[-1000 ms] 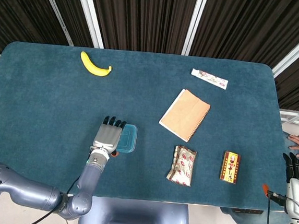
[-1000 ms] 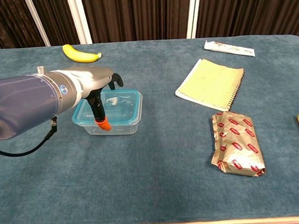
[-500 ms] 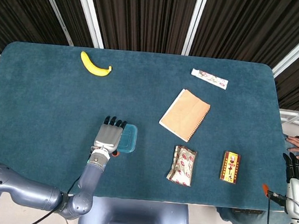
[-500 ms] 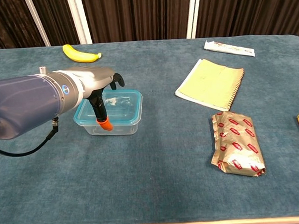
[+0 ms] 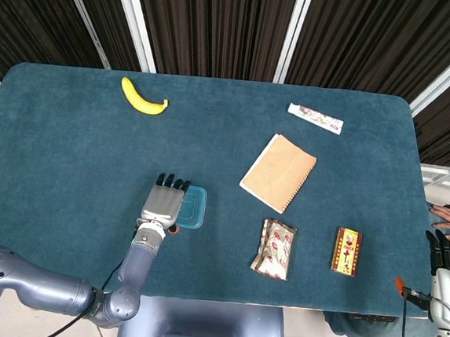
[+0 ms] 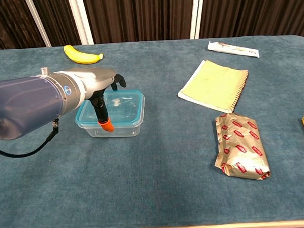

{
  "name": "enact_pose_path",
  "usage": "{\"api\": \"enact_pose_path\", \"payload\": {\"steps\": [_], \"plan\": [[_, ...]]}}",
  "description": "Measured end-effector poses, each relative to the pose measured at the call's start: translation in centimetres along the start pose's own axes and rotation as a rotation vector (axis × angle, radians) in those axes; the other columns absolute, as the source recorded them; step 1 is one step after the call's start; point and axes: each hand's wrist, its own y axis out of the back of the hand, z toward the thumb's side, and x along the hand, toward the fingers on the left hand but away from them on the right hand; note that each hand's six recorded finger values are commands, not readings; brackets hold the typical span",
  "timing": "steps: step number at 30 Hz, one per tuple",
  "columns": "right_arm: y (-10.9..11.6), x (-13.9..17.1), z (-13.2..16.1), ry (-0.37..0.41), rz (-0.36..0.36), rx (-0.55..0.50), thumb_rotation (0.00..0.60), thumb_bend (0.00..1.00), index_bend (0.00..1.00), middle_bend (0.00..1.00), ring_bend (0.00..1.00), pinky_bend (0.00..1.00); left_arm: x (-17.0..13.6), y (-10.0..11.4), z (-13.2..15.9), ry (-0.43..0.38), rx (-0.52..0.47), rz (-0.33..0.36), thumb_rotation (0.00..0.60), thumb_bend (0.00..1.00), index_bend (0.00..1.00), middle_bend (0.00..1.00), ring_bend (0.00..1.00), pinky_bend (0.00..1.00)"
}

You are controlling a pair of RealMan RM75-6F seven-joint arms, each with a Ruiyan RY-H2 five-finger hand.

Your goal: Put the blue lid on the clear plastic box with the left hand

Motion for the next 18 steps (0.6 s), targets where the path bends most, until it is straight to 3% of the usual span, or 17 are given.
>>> {"api": "enact_pose_path", "payload": {"steps": [18], "plan": [[-0.01,0.02,-0.01,-0.001,0.001,-0.003,0.6,0.27,0.04,0.0,0.0,0.0,-0.13,-0.14,-0.26,-0.002,-0.003,0.007,0.6,0.22,0.1,0.27,0.0,0.0]]}}
